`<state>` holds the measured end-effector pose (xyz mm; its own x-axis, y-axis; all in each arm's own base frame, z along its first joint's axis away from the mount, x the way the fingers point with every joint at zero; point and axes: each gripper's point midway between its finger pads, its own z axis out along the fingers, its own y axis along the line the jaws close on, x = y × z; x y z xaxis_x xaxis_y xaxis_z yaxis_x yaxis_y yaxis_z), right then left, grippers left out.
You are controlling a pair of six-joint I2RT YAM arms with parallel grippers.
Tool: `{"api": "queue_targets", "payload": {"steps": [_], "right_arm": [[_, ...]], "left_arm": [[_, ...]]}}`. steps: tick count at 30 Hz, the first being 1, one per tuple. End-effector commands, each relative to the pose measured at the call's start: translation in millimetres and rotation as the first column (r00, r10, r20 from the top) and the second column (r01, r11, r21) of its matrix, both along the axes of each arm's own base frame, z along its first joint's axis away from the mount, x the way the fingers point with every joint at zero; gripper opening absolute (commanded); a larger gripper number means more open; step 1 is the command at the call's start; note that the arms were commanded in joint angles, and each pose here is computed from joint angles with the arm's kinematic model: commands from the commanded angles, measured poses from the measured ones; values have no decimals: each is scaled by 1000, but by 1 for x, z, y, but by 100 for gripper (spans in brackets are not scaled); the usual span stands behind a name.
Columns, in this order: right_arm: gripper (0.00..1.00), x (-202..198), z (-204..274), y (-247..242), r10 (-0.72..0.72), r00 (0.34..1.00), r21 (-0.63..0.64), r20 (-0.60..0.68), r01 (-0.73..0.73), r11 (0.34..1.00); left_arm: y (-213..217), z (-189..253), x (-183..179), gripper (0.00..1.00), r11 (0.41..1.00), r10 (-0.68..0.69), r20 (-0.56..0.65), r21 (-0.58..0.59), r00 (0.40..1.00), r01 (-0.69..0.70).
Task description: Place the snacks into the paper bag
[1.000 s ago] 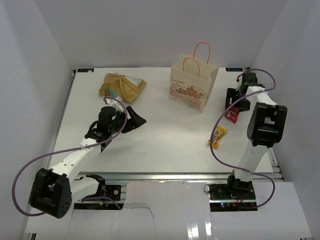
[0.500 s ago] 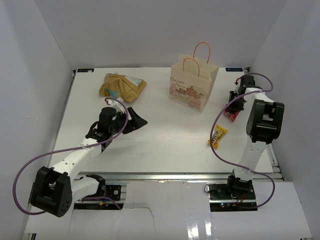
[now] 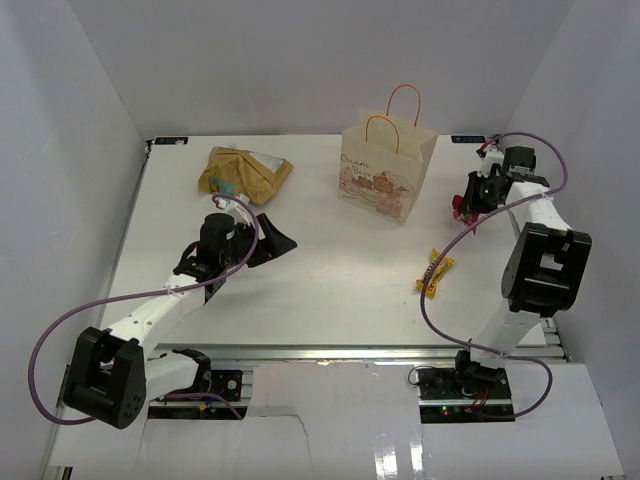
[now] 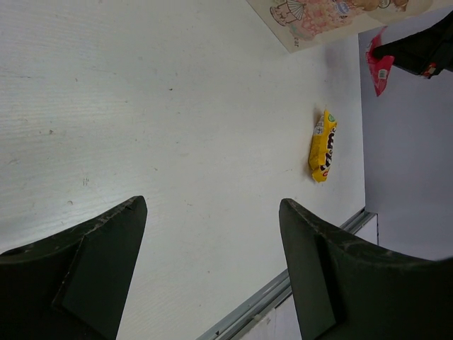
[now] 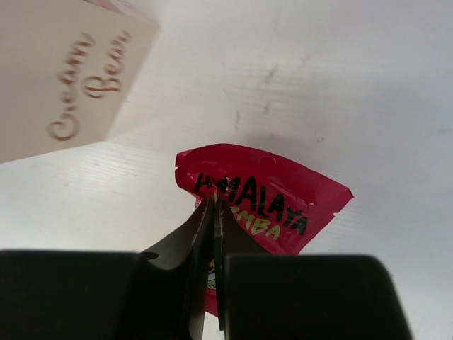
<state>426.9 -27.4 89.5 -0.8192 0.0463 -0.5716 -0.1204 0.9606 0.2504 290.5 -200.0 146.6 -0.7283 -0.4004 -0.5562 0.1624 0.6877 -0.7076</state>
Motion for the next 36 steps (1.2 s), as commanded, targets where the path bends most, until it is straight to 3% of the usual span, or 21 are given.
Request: {"api": "queue_targets", "payload": {"steps": [1,4,9,16,24,30,34,36], "right_arm": [[8,12,59,15,126,968,14,217,-132,991],[8,19,104,23,154,924,9,350,-168,986],[8,25,217,55,241,759,19,605,-316,948],[8,31,312,127,310,593,18,743,-481,877],[8,62,320,186,252,583,58,773,-459,886],[9,83,286,193,217,654,131,725,-441,888],[45,79,274,195,243,663,130,708,-461,878],[52,70,280,195,266,647,108,715,-477,872]], "left_arm": [[-4,13,2,86,1000,-21,46,-21,999,22],[-5,17,2,86,999,-29,60,-26,998,30],[-8,22,2,86,998,-46,81,-40,996,50],[-12,26,3,86,997,-62,92,-47,994,67],[-23,38,-2,86,992,-102,117,-59,988,110],[-52,39,-9,86,981,-183,116,-43,976,189],[-68,38,-10,86,974,-220,113,-28,969,225],[-83,37,-9,86,969,-243,112,-13,963,246]]}}
